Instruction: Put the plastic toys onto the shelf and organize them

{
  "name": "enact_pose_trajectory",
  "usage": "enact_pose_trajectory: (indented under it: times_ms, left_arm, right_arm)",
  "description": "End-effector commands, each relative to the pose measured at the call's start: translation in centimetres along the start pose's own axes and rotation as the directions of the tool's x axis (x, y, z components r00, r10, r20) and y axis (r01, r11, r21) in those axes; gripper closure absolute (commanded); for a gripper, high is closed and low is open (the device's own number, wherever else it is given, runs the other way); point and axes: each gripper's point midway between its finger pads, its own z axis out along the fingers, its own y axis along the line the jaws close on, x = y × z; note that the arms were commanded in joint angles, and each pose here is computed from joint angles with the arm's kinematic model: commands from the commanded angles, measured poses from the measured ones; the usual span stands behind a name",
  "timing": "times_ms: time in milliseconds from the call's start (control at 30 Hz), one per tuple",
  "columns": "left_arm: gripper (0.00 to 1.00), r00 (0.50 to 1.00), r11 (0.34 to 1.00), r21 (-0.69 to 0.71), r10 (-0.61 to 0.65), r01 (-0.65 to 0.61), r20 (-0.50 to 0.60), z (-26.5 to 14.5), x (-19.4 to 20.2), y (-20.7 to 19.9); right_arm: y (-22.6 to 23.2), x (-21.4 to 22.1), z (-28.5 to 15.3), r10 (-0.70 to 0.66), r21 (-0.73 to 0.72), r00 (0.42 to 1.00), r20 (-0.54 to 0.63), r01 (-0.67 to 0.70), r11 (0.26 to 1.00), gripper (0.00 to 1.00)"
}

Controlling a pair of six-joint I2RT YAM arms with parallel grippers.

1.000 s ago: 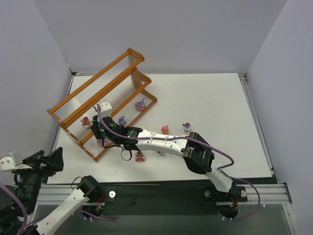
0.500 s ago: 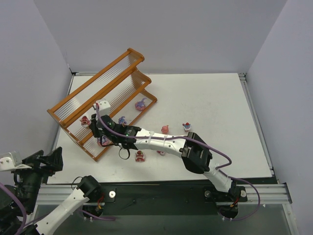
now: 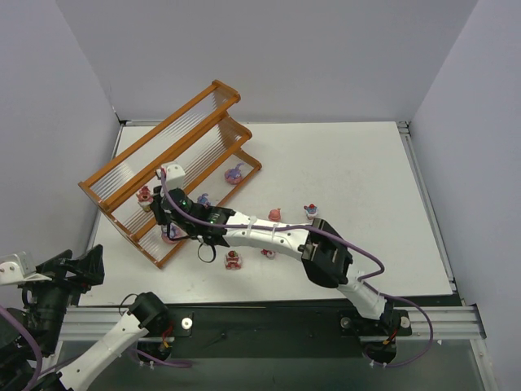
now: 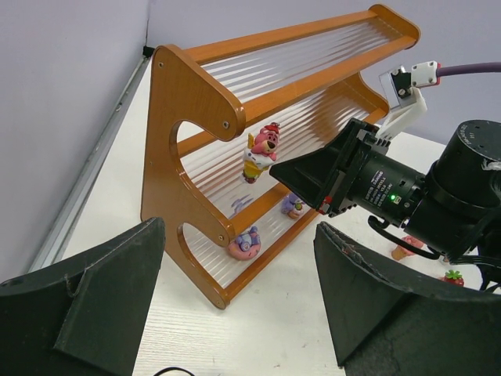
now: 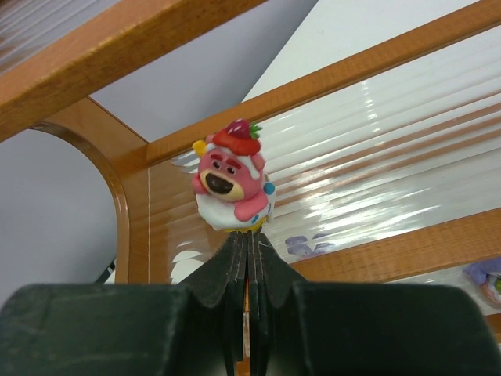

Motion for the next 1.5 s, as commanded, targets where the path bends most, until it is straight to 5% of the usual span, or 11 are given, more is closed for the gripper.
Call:
enact_pose_trajectory:
  times_ms: [0,367,500,733,1467]
  left_arm:
    - [0.14,1.0,1.0,-0.007,-0.008,0.008,0.007,0.0,-0.1,0.3]
    - [0.14,1.0,1.0,0.001,-0.023,0.023,0.005,0.0,0.0,0.2]
    - [0.13,1.0,1.0,0.0,-0.028,0.028,0.008,-0.1,-0.2,0.2]
    - [0.14,1.0,1.0,-0.008,-0.026,0.027,0.015,0.0,-0.4,0.3]
    - [0.13,0.999,0.999,0.001,-0.044,0.044,0.026,-0.1,-0.9,1.4]
  right_arm:
    - [-0.4,-1.4,0.2,0.005,0.021,0.999,0.045,-0.006,1.0,1.0]
    - [-0.5,-2.4,-1.9,-0.03,0.05,0.997,0.065,0.027,0.998,0.98]
    - [-1.5,-3.5,-2.7,-0.015,0.1,0.995,0.097,0.005,0.995,0.68]
    - [-2.6,-5.7,-3.4,0.063,0.179,0.989,0.135,-0.087,0.98,0.41]
    - [-4.7,-4.7,1.6,0.132,0.299,0.98,0.149,-0.172,0.938,0.37]
